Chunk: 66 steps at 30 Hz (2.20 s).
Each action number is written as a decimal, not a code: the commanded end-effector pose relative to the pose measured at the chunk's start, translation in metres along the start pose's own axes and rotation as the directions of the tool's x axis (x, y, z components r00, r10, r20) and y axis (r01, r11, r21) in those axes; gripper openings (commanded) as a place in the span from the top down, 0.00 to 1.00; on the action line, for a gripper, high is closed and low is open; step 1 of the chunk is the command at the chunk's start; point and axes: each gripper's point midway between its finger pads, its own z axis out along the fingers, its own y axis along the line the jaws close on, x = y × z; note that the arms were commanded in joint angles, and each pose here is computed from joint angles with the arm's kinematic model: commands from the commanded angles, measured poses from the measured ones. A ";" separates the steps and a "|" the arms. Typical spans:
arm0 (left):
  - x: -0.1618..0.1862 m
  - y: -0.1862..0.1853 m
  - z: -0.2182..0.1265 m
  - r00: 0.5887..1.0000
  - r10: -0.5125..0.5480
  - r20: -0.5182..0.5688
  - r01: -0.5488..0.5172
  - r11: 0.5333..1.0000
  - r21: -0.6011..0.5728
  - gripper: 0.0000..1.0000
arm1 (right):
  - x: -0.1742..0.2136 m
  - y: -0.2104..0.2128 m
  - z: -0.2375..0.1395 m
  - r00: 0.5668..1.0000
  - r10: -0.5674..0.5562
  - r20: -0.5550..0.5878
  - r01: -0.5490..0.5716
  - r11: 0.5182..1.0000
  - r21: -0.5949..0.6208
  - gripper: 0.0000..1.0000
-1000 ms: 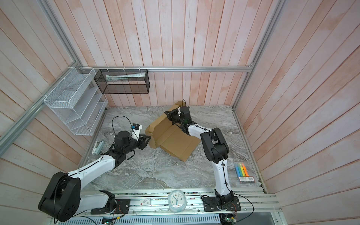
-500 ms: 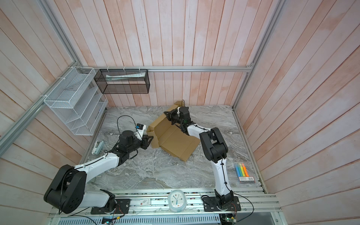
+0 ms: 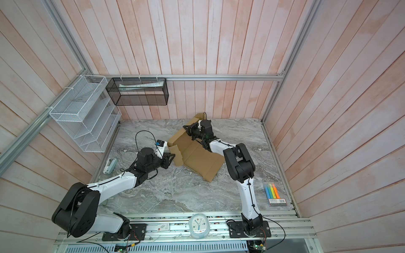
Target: Fold the paper box
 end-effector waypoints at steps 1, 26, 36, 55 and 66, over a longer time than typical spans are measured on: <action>-0.015 -0.002 0.005 0.999 -0.018 0.050 0.019 1.000 -0.018 0.63 | 0.007 -0.006 0.010 1.000 0.008 -0.026 -0.008 1.000 0.004 1.00; -0.006 0.042 0.019 0.988 -0.134 0.075 0.149 0.954 -0.261 0.63 | 0.028 -0.012 0.022 0.999 0.004 -0.052 -0.003 1.000 0.018 1.00; 0.000 0.051 0.024 0.983 -0.162 0.092 0.183 0.933 -0.311 0.63 | 0.037 -0.025 0.018 0.998 0.007 -0.060 -0.005 1.000 0.024 1.00; 0.001 0.053 0.031 0.975 -0.183 0.129 0.218 0.907 -0.361 0.60 | 0.050 -0.061 0.006 0.998 0.029 -0.064 -0.024 0.997 0.074 1.00; -0.007 0.058 0.031 0.962 -0.180 0.206 0.254 0.867 -0.429 0.60 | 0.049 -0.063 0.005 0.998 0.033 -0.059 -0.028 0.996 0.085 1.00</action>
